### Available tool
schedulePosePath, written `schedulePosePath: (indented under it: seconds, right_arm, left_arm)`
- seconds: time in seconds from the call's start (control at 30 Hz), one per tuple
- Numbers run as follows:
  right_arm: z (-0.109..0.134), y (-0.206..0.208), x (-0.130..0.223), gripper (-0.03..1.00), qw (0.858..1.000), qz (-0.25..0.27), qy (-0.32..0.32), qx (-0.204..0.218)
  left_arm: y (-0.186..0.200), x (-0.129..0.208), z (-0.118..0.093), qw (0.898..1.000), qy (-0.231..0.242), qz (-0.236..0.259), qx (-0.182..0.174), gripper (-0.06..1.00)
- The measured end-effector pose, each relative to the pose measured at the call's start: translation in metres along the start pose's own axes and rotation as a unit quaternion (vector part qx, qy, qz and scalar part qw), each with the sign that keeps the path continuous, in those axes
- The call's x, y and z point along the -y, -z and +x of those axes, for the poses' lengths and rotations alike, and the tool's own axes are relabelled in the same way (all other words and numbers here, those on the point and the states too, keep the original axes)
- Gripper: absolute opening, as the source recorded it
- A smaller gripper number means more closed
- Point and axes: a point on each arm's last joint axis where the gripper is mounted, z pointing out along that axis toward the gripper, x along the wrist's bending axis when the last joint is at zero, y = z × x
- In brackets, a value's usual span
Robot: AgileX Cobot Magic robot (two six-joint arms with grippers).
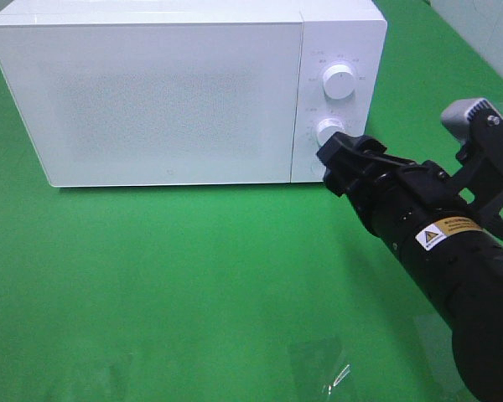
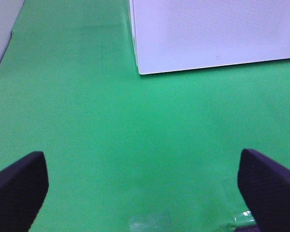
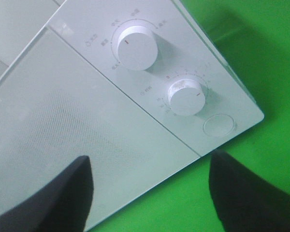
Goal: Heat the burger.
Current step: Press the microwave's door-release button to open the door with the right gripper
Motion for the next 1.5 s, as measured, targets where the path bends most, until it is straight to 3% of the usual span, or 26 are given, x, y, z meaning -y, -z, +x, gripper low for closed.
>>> schedulePosePath:
  seconds: [0.03,0.13,0.17,0.2,0.23,0.33,0.4,0.43,0.53,0.73,1.27,1.5]
  right_arm:
    - [0.000,0.000,0.000,0.57,0.998,0.000,-0.062,0.000]
    - [0.000,0.000,0.000,0.50,0.994,0.000,-0.108,0.000]
    - [0.000,0.000,0.000,0.41,0.987,0.000,-0.160,0.000]
    - [0.000,0.000,0.000,0.41,0.987,0.000,-0.160,0.000]
    - [0.000,0.000,0.000,0.31,0.979,0.000,-0.202,0.000]
    - [0.000,0.000,0.000,0.27,0.975,0.000,-0.222,0.000]
    - [0.000,0.000,0.000,0.12,0.960,0.000,-0.280,0.000]
    - [0.000,0.000,0.000,0.12,0.960,0.000,-0.280,0.000]
    - [-0.001,0.000,0.002,0.01,0.943,0.007,-0.333,0.007]
    - [-0.003,0.000,0.006,0.00,0.922,0.024,-0.386,0.028]
    - [-0.016,-0.010,0.009,0.00,0.913,0.037,-0.402,0.062]
    - [-0.019,-0.027,0.011,0.00,0.908,0.041,-0.412,0.057]
  left_arm:
    - [0.000,0.000,0.000,1.000,0.000,0.000,0.000,0.99]
    - [0.000,0.000,0.000,1.000,0.000,0.000,0.000,0.99]
    - [0.000,0.000,0.000,1.000,0.000,0.000,0.000,0.99]
    - [0.000,0.000,0.000,1.000,0.000,0.000,0.000,0.99]
    - [0.000,0.000,0.000,1.000,0.000,0.000,0.000,0.99]
    - [0.000,0.000,0.000,1.000,0.000,0.000,0.000,0.99]
    - [0.000,0.000,0.000,1.000,0.000,0.000,0.000,0.99]
    - [0.000,0.000,0.000,1.000,0.000,0.000,0.000,0.99]
    - [0.000,0.000,0.000,1.000,0.000,0.000,0.000,0.99]
    - [0.000,0.000,0.000,1.000,0.000,0.000,0.000,0.99]
    - [0.000,0.000,0.000,1.000,0.000,0.000,0.000,0.99]
    - [0.000,0.000,0.000,1.000,0.000,0.000,0.000,0.99]
